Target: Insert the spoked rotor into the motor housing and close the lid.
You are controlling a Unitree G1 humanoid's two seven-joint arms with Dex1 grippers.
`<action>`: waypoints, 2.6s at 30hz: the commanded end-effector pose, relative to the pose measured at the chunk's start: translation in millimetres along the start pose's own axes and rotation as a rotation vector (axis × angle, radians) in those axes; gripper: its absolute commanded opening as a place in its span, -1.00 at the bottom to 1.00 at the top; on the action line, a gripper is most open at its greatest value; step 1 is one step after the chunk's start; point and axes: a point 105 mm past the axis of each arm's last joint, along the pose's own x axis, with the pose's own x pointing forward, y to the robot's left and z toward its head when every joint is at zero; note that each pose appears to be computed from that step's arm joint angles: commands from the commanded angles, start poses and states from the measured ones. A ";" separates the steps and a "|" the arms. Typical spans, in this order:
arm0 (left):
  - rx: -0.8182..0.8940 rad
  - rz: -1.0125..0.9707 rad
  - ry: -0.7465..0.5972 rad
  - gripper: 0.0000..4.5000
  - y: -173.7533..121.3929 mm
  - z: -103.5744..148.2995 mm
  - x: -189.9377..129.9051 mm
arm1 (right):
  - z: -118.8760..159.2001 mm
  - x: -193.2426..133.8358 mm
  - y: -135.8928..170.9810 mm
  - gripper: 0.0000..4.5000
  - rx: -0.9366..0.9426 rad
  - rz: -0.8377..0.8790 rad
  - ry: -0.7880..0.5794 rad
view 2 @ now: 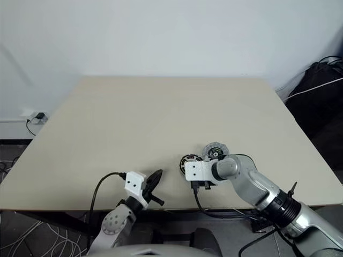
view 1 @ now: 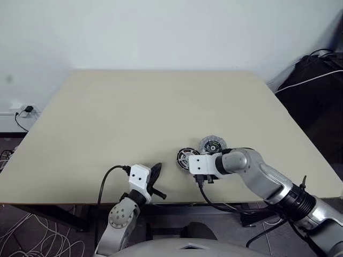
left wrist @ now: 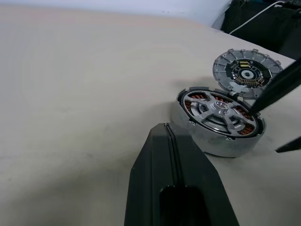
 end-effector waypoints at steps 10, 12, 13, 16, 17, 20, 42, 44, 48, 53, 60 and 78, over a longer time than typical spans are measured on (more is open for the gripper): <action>0.011 -0.003 -0.074 -1.00 -6.0 30.7 4.1 | -5.1 1.7 -12.6 -0.83 -0.002 -0.022 0.020; 0.010 -0.003 -0.074 -1.00 -6.2 31.7 4.2 | -5.2 1.2 -12.6 -0.97 0.000 -0.024 0.019; 0.010 -0.004 -0.073 -1.00 -6.3 31.9 4.2 | -5.2 0.9 -12.6 -0.97 0.000 -0.025 0.019; 0.008 -0.007 -0.072 -1.00 -6.7 32.5 4.3 | -5.0 -0.9 -13.1 -0.97 0.006 -0.032 0.015; 0.007 -0.008 -0.072 -1.00 -6.8 32.6 4.4 | -5.1 -1.7 -13.0 -0.97 0.008 -0.033 0.015; 0.006 -0.010 -0.070 -1.00 -7.0 32.3 4.5 | -3.7 -5.1 -11.0 -0.97 0.027 -0.027 0.001; 0.003 -0.017 -0.058 -1.00 -3.7 21.5 6.9 | 18.5 -0.1 -4.7 -0.97 0.220 -0.005 -0.091; 0.003 -0.015 -0.058 -1.00 -3.3 20.6 6.5 | 18.7 1.8 -6.3 -0.97 0.216 -0.011 -0.091; 0.002 -0.011 -0.059 -1.00 -2.5 19.1 5.8 | 19.0 4.4 -13.4 -0.97 0.243 -0.045 -0.098; 0.002 -0.009 -0.058 -1.00 -1.7 17.1 5.5 | 23.1 6.8 -21.1 -0.63 0.276 -0.082 -0.123; 0.003 -0.015 -0.055 -1.00 -0.7 14.9 5.3 | 43.5 -2.3 -36.4 -0.10 0.285 -0.178 -0.220; 0.022 -0.030 -0.045 -1.00 -1.3 15.1 0.0 | -20.3 -76.6 -45.7 -0.99 0.408 -1.064 0.063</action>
